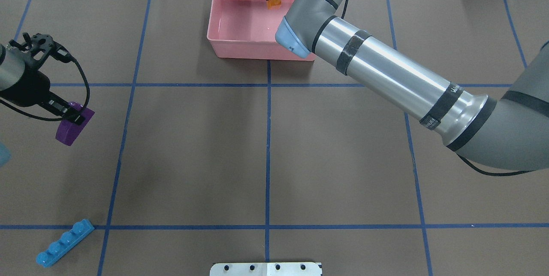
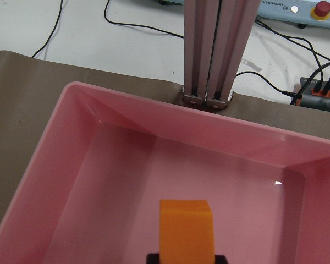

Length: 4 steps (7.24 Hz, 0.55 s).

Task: Put all blocks into box

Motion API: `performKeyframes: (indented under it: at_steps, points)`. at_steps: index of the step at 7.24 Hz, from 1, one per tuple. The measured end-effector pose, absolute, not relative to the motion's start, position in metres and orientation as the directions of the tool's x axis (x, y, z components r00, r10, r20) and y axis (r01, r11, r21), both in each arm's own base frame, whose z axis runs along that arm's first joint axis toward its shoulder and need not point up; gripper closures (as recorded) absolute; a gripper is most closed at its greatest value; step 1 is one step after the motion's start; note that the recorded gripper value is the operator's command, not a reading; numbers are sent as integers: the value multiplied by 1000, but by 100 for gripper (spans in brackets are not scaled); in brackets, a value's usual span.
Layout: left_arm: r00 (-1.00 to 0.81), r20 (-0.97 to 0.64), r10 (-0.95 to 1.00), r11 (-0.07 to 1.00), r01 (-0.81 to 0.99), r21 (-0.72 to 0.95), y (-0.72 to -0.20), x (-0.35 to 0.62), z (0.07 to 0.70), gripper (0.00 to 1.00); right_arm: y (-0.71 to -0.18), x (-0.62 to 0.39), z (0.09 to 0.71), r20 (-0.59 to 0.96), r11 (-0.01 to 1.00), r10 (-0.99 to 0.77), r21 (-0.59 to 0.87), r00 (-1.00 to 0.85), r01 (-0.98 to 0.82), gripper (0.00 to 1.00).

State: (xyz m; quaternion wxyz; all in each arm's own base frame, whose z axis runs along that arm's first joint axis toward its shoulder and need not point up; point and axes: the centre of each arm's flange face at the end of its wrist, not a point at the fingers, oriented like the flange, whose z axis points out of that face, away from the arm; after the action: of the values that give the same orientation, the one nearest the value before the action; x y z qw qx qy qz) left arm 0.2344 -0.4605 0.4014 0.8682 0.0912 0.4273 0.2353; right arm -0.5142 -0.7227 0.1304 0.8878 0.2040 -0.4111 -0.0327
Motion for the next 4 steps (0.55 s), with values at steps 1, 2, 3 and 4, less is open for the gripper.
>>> performKeyframes:
  at_steps: [1,2,3,4]
  points:
    - [513,-712,479,877,-316,362,-465,226,392,100,-723,-520,138,713,916,-223,386,664,-107,0]
    - [500,-724,476,879,-299,371,-470,219,381,100,-725,-519,140,717,919,-210,377,665,-116,0]
    - [491,-734,469,883,-274,381,-476,212,367,100,-728,-511,131,740,925,-180,352,648,-145,0]
    - [490,-758,429,903,-216,371,-487,210,340,100,-732,-488,116,778,938,-144,305,612,-167,0]
